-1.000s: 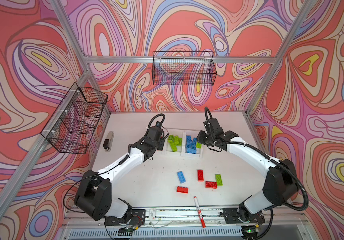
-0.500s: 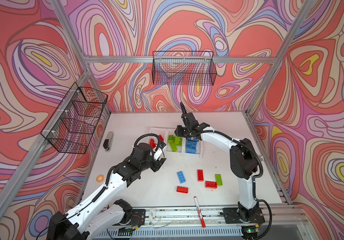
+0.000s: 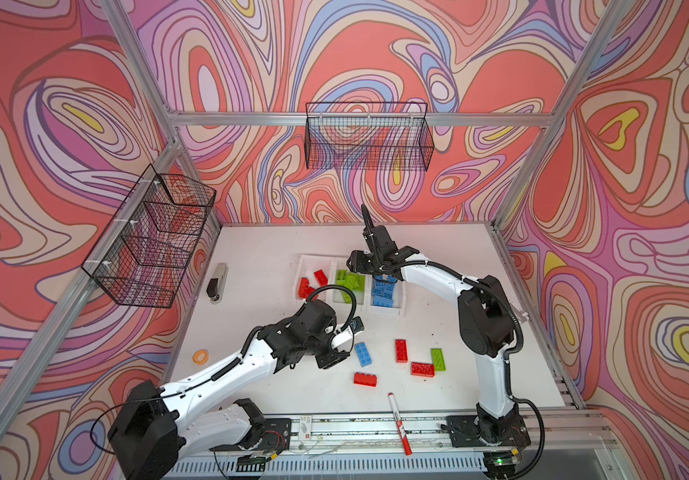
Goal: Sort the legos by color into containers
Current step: 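Carry the lime-green brick into the middle compartment while the left reaches for red, then grasp a red brick near the marker with the left gripper and lift it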
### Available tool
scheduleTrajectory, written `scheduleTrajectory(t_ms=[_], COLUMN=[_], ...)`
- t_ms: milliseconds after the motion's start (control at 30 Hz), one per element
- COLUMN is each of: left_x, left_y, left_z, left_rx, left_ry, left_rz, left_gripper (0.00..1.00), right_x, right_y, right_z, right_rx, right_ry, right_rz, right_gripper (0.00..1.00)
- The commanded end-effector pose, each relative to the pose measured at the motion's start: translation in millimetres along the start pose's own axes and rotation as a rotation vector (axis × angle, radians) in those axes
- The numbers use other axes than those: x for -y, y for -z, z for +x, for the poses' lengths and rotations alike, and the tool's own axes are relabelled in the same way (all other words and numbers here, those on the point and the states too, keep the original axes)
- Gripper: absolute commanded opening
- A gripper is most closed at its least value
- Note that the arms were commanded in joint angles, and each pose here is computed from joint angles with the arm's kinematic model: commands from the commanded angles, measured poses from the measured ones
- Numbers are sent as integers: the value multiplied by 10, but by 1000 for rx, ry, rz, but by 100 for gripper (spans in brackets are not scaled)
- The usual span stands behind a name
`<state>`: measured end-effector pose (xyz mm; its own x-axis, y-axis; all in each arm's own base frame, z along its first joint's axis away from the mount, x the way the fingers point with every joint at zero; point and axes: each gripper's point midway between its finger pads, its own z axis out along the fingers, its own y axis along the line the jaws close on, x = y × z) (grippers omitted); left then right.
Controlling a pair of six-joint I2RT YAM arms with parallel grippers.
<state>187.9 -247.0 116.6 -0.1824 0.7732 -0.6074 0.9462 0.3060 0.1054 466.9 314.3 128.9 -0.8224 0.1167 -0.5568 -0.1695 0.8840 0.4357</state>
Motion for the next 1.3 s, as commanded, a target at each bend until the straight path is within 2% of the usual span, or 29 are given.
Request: scheduleTrajectory(t_ms=[0, 167, 333, 467, 700, 933, 1100, 1267], left_x=[170, 451, 574, 625, 693, 848, 893, 842], left_y=[-7, -138, -254, -340, -445, -547, -676, -791], left_z=[-143, -105, 61, 163, 197, 264, 352, 348], left_rx=[13, -46, -140, -186, -217, -256, -309, -310], left_ry=[-95, -183, -278, -314, -349, -355, -382, -383], left_rz=[67, 165, 206, 224, 259, 332, 314, 274], left_gripper=[66, 67, 67, 66, 64, 59, 54, 42], right_x=[103, 335, 574, 751, 951, 1124, 1224, 1270], right_y=[270, 507, 734, 897, 958, 1014, 1062, 1104], right_z=[-242, -301, -305, -284, -191, -162, -112, -81], right_rx=[86, 124, 159, 192, 191, 195, 196, 195], right_ry=[-28, -49, -82, -118, -149, -167, -182, -174], right_rz=[11, 50, 84, 108, 133, 158, 172, 192], right_gripper=[59, 59, 60, 59, 58, 58, 57, 57])
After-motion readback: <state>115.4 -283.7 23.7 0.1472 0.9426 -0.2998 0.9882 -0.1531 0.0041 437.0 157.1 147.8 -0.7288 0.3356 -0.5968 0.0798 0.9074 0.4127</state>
